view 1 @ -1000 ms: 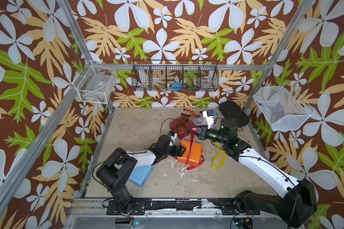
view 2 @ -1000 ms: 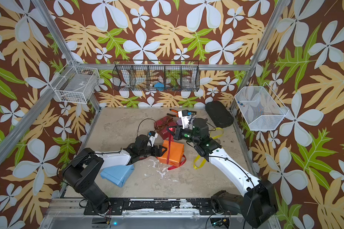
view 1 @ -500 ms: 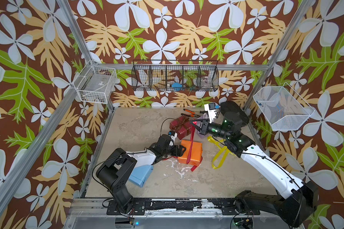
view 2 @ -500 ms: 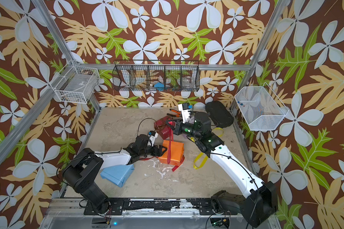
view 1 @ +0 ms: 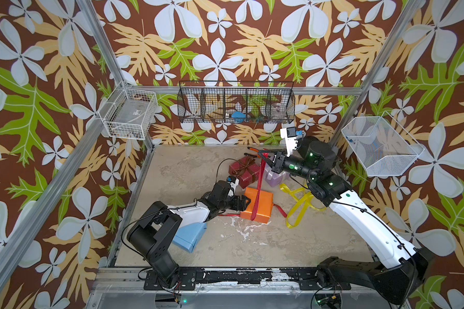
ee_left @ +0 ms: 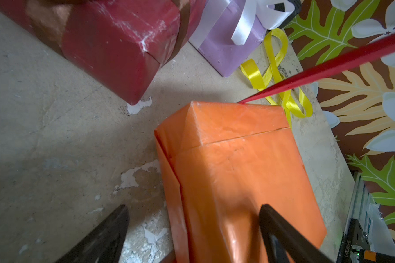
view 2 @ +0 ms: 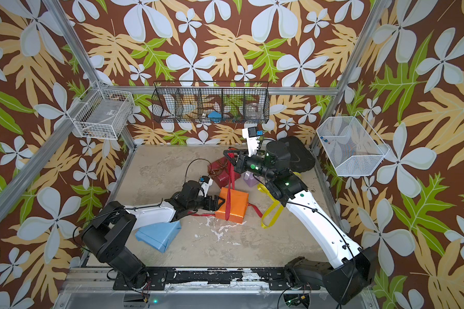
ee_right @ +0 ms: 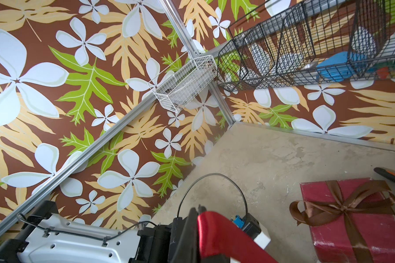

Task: Untie the ribbon bows on the gift boxes
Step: Pull the ribbon from the gift box.

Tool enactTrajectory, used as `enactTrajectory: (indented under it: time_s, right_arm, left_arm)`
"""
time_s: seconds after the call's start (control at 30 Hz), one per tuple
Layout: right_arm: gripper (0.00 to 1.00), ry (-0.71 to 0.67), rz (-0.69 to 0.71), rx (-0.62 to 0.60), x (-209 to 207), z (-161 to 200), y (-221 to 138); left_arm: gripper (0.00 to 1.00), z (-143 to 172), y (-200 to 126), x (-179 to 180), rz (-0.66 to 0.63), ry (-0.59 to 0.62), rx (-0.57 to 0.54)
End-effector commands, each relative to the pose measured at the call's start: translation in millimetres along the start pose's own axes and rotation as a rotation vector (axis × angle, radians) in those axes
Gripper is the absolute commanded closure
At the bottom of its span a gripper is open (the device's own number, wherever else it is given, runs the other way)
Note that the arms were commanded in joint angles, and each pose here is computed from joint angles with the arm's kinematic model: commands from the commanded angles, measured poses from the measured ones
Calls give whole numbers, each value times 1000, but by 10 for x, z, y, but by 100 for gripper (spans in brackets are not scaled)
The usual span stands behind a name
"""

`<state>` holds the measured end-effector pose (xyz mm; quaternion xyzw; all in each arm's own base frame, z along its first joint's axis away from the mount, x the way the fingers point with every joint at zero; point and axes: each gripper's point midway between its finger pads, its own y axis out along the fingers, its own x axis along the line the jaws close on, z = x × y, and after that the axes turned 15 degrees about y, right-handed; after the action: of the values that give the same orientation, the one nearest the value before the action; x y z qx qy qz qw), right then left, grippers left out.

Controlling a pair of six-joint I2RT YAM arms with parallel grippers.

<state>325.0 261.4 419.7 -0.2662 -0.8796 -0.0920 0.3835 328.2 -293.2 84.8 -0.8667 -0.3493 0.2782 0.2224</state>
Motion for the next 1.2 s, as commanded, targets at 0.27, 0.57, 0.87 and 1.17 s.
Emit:
enactTrajectory:
  time_s: [0.27, 0.57, 0.87, 1.17]
  right_arm:
    - [100, -74, -26, -42, 239, -249, -21]
    - [100, -97, -32, -45, 313, -342, 14]
    - [100, -113, -55, -54, 415, -398, -8]
    - [100, -155, -78, -70, 615, -570, -26]
  left_arm:
    - [9, 9, 12, -8, 6, 4, 6]
    - [0, -270, 27, -112, 44, 7, -48]
    - [0, -169, 308, -107, 82, -5, 5]
    - [0, -65, 369, -55, 55, 2, 34]
